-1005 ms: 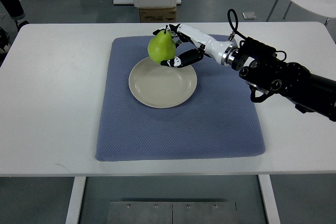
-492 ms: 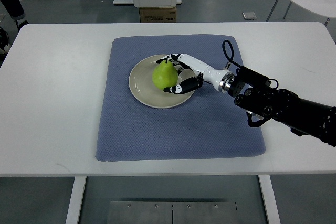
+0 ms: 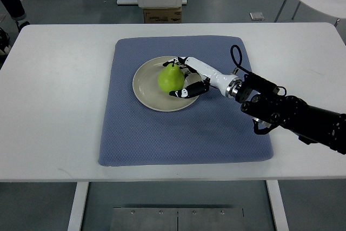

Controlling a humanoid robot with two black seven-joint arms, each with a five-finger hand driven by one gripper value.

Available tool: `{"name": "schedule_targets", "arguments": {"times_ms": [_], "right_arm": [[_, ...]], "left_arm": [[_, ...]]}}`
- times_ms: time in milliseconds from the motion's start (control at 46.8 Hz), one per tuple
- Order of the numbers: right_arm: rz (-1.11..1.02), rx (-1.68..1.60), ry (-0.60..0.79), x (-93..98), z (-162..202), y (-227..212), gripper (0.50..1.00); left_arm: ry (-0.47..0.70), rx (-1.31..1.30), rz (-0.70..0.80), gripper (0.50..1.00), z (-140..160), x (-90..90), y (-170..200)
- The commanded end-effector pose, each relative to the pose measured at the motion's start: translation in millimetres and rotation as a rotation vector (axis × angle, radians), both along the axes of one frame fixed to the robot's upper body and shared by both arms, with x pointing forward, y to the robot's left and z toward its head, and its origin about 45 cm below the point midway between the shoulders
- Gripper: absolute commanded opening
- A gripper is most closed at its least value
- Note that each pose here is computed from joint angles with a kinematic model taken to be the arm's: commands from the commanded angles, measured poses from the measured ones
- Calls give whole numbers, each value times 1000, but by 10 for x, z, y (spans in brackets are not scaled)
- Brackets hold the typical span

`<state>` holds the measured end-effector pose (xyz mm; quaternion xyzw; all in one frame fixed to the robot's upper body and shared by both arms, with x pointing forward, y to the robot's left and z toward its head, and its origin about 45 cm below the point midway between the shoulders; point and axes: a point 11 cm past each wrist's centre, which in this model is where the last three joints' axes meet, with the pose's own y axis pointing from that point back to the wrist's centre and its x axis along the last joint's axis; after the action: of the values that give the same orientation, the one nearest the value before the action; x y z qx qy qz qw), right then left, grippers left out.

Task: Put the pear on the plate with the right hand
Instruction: 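Open the right hand fingers to release the pear on the plate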

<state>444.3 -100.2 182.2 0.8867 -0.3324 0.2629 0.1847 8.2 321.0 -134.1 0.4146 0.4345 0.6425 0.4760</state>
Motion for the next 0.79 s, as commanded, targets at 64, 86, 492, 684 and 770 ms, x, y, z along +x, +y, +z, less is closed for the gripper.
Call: {"name": "schedule_targets", "arguments": {"times_ms": [64,86,492,684,770], "right_arm": [[3,3,-1,3,15,11,991],[3,3,-1,3,15,11,991],[-6,48,-42,128,284,82,1000],[-123,101,-65,354,531,-321,1000],[-192,140,-70,437,620,-540,1000]], "left_arm": [[0,0,0,1000,0,0,0],[0,0,0,1000,0,0,0],[0,0,0,1000,0,0,0],[0,0,0,1000,0,0,0],[0,0,0,1000,0,0,0]]}}
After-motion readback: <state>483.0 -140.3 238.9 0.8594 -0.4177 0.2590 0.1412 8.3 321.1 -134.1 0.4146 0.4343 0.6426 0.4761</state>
